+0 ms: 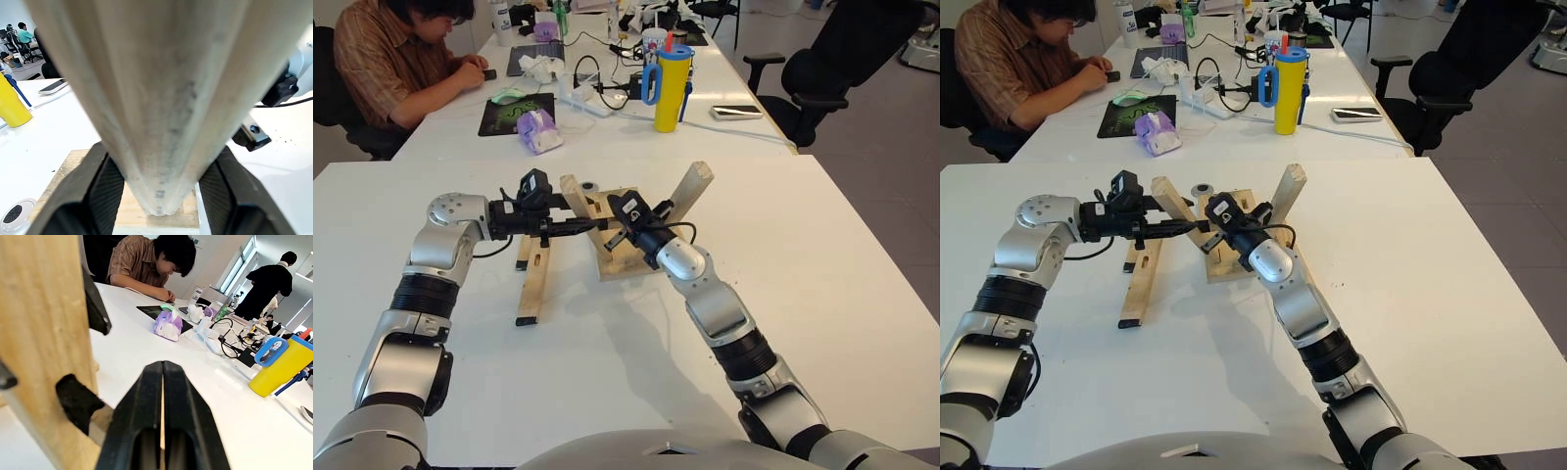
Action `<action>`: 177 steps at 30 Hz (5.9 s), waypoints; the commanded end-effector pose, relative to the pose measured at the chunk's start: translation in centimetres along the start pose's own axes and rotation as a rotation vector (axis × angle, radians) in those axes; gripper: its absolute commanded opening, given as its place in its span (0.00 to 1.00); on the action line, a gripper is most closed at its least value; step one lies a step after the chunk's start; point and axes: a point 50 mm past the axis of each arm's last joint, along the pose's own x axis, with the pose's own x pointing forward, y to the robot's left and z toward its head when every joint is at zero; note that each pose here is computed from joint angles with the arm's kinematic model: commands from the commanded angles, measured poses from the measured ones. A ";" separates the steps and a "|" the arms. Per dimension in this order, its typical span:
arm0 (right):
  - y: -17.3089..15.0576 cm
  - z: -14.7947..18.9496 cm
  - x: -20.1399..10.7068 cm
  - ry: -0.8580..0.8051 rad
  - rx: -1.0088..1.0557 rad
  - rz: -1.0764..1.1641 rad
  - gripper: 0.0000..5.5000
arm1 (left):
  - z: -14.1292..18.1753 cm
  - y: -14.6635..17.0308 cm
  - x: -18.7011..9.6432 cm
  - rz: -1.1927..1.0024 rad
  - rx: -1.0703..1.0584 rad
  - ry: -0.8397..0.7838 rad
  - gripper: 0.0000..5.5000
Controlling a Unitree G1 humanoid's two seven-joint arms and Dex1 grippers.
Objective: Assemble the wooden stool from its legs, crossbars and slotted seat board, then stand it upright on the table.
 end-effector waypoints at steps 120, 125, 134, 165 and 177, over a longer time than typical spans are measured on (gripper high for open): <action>2.0 -0.3 -0.4 0.054 0.292 0.470 0.00 | -1.5 -6.1 0.2 1.223 -0.074 0.007 0.42; 2.9 -2.2 -5.7 0.172 0.390 0.454 0.00 | -2.0 -6.9 -0.2 1.265 -0.091 0.016 0.42; -8.9 -1.6 -10.3 0.034 0.332 -0.295 0.00 | 0.9 -7.4 -1.7 1.379 0.045 -0.115 0.42; -6.4 1.3 -1.6 -0.061 0.048 0.268 0.00 | -4.1 -5.7 -7.7 0.315 -0.043 0.521 0.42; 1.5 2.1 -1.0 -0.067 0.043 0.592 0.00 | -2.7 -11.6 -4.0 -0.050 -0.327 0.450 0.42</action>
